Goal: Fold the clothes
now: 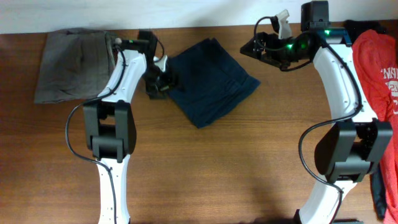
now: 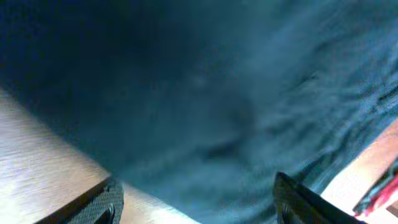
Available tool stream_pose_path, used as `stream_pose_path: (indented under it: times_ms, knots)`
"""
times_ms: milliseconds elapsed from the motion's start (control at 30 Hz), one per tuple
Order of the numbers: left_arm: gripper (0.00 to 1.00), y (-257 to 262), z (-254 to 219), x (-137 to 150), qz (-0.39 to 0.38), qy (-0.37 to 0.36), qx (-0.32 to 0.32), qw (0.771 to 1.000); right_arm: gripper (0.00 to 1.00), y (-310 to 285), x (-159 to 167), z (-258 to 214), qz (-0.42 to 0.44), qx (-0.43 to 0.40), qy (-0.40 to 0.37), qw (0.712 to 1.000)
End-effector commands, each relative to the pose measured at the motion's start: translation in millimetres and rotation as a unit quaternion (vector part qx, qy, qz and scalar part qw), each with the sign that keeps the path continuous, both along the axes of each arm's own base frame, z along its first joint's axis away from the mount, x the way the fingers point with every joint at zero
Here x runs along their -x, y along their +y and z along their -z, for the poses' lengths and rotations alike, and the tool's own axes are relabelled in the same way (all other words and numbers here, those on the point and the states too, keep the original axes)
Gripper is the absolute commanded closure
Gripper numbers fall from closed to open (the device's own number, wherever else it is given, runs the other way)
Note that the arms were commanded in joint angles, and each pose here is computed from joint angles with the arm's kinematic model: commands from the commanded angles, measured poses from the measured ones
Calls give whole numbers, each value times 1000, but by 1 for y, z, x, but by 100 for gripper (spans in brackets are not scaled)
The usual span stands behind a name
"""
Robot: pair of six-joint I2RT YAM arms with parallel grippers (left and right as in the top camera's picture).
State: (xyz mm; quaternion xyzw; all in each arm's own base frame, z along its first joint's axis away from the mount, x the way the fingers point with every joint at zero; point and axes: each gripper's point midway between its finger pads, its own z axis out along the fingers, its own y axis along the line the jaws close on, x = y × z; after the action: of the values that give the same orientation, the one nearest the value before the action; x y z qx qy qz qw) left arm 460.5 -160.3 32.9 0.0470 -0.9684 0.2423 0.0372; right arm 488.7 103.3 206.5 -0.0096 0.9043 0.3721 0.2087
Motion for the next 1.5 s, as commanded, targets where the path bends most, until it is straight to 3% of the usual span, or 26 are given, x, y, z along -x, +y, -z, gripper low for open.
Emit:
stream_pose_path:
  times_ms: [0, 400, 900, 967, 1067, 1100, 1167, 1333, 1467]
  knots:
    - [23, -10, 9, 7, 4, 11, 46, 999, 1, -6, -2, 8, -2, 24, -7, 1000]
    - [24, -37, 3, -13, 23, -47, 84, 995, 1, -6, -1, 11, -3, 24, -2, 1000]
    - [25, -54, 11, -77, -69, -140, 109, 982, 1, -6, 1, 12, -3, 24, 5, 1000]
    - [38, -55, 15, -82, -83, -139, 114, 980, 1, -6, 2, 13, -4, 24, 8, 1000]
    - [39, -55, 26, -82, -92, -128, 114, 981, 1, -6, 4, 14, -5, 24, 11, 1000]
    - [45, -55, 32, -81, -93, -124, 112, 982, 1, -6, 4, 14, -5, 24, 11, 1000]
    - [64, -55, 37, -80, -93, -119, 110, 982, 1, -6, 4, 14, -5, 24, 10, 1000]
    - [99, -55, 36, -83, -80, -135, 110, 982, 1, -7, 3, 15, -2, 30, 11, 1000]
    - [99, -55, 32, -90, -63, -163, 112, 978, 1, -14, 5, 22, 9, 52, 21, 998]
